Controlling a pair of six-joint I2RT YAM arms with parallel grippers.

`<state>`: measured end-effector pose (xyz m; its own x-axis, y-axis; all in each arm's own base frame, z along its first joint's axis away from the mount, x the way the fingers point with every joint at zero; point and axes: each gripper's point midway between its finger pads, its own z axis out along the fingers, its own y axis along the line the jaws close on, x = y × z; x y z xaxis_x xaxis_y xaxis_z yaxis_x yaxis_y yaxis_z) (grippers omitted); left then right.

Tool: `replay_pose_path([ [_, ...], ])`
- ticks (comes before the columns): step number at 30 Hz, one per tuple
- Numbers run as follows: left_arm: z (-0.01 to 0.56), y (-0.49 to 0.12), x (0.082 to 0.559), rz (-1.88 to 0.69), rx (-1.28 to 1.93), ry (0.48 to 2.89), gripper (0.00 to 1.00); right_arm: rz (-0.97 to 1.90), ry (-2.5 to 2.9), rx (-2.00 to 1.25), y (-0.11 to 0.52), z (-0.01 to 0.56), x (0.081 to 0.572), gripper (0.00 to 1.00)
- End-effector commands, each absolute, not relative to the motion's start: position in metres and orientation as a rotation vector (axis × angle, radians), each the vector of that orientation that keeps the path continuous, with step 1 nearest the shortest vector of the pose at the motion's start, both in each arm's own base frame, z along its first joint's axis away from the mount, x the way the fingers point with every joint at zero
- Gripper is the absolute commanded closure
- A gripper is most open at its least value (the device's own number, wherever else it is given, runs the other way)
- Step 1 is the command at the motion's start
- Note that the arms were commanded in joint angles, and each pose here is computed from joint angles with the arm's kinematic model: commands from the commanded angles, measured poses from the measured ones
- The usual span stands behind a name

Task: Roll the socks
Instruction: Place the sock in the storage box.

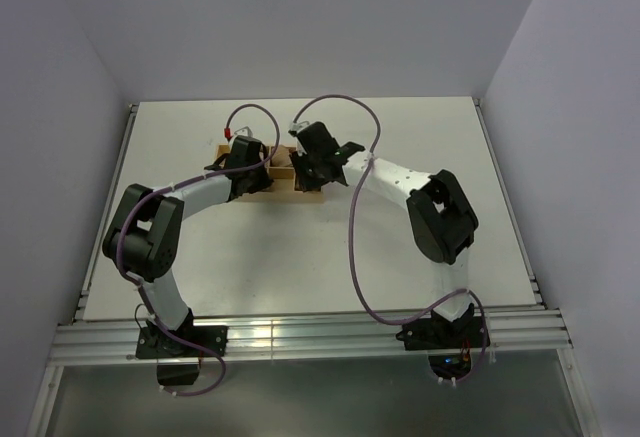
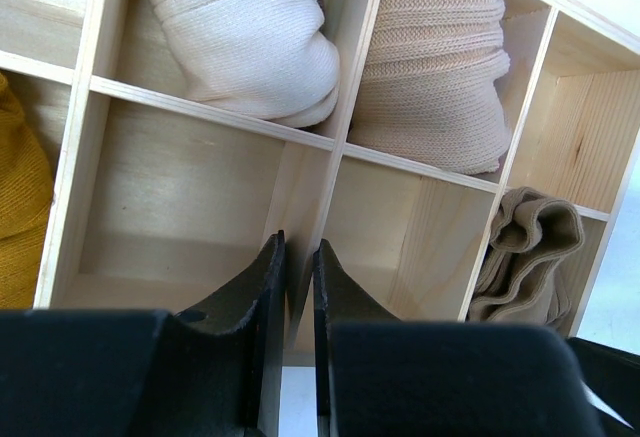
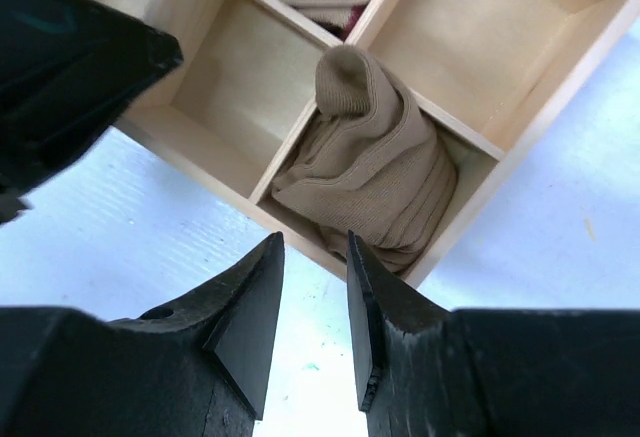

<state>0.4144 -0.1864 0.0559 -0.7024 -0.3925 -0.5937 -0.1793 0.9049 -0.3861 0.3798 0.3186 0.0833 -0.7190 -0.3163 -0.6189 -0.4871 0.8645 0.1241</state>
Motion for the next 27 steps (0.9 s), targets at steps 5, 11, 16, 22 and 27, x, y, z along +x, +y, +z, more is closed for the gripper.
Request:
replay_pose_path([
  [5,0.070,-0.187,0.424,-0.415,-0.452,2.309,1.00,0.422,2.303,-0.468,0.310,0.127,0.411,0.61],
  [11,0.068,-0.187,0.423,-0.416,-0.451,2.313,1.00,0.439,2.233,-0.397,0.310,0.134,0.435,0.61],
  [16,0.068,-0.187,0.423,-0.415,-0.449,2.313,1.00,0.536,2.161,-0.359,0.321,0.144,0.449,0.60],
  [22,0.068,-0.186,0.422,-0.413,-0.450,2.314,1.00,0.613,2.191,-0.441,0.341,0.127,0.452,0.60],
  [27,0.068,-0.186,0.423,-0.413,-0.452,2.311,1.00,0.635,2.214,-0.470,0.345,0.115,0.449,0.60],
])
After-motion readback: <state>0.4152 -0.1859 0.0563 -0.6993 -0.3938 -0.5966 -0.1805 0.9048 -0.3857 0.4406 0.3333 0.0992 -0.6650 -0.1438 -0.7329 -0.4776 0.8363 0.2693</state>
